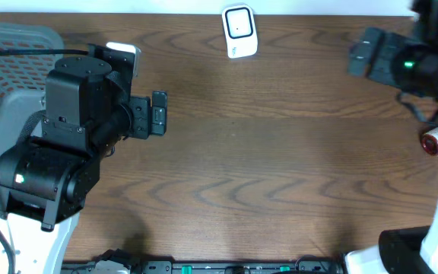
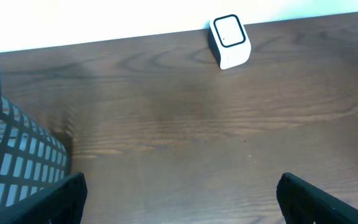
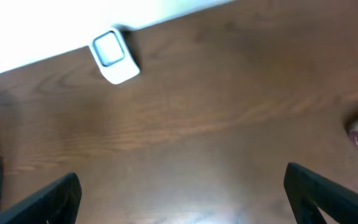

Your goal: Scan the item barcode

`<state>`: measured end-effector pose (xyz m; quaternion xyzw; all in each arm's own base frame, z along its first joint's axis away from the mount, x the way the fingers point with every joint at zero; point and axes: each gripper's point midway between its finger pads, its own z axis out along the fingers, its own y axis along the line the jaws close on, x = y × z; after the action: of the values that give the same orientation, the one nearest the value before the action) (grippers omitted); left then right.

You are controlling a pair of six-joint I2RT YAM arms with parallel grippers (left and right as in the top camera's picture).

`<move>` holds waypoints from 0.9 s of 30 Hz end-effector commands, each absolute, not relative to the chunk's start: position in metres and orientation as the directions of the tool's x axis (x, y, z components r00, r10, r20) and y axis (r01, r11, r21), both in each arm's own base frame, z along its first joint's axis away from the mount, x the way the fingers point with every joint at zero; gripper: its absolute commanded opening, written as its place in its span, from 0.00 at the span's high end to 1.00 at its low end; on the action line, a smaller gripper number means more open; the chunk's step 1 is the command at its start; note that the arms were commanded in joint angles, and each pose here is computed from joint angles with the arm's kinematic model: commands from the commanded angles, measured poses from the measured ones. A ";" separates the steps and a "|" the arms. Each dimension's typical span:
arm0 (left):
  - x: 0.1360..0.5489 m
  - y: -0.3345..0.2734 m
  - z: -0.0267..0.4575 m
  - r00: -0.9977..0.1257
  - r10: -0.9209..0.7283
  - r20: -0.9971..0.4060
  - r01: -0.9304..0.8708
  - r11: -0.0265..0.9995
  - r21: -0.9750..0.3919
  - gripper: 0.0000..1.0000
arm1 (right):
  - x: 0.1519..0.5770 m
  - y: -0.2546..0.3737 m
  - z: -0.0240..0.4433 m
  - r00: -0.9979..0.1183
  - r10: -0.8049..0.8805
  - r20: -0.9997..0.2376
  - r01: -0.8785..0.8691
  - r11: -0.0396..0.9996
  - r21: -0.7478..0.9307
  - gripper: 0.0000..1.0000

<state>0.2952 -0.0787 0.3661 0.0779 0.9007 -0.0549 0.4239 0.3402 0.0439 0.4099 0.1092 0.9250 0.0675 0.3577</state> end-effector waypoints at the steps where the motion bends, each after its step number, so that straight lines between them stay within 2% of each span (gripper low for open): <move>1: 0.296 -0.075 0.365 -0.631 0.087 -0.771 0.170 0.985 -0.028 0.02 | 0.341 0.056 0.426 -0.662 0.172 -0.729 0.139 0.985 0.106 0.01; 9: 0.296 -0.075 0.365 -0.631 0.087 -0.771 0.170 0.985 -0.028 0.02 | 0.340 0.119 0.459 -0.521 0.032 -0.853 0.040 0.999 0.013 0.01; 16: 0.296 -0.075 0.365 -0.631 0.087 -0.771 0.170 0.985 -0.028 0.02 | 0.329 0.152 0.483 -0.413 -0.061 -0.909 -0.001 0.998 -0.067 0.01; 22: 0.296 -0.075 0.365 -0.631 0.087 -0.771 0.170 0.985 -0.028 0.02 | 0.324 0.166 0.491 -0.375 -0.146 -0.915 -0.053 0.989 -0.136 0.01; 27: 0.296 -0.075 0.365 -0.631 0.087 -0.771 0.170 0.985 -0.028 0.02 | 0.326 0.167 0.494 -0.362 -0.139 -0.922 -0.054 0.990 -0.129 0.01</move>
<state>0.2952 -0.0787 0.3660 0.0780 0.9008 -0.0549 0.4237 0.3288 0.1731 0.4847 -0.0579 0.8337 -0.0239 0.5487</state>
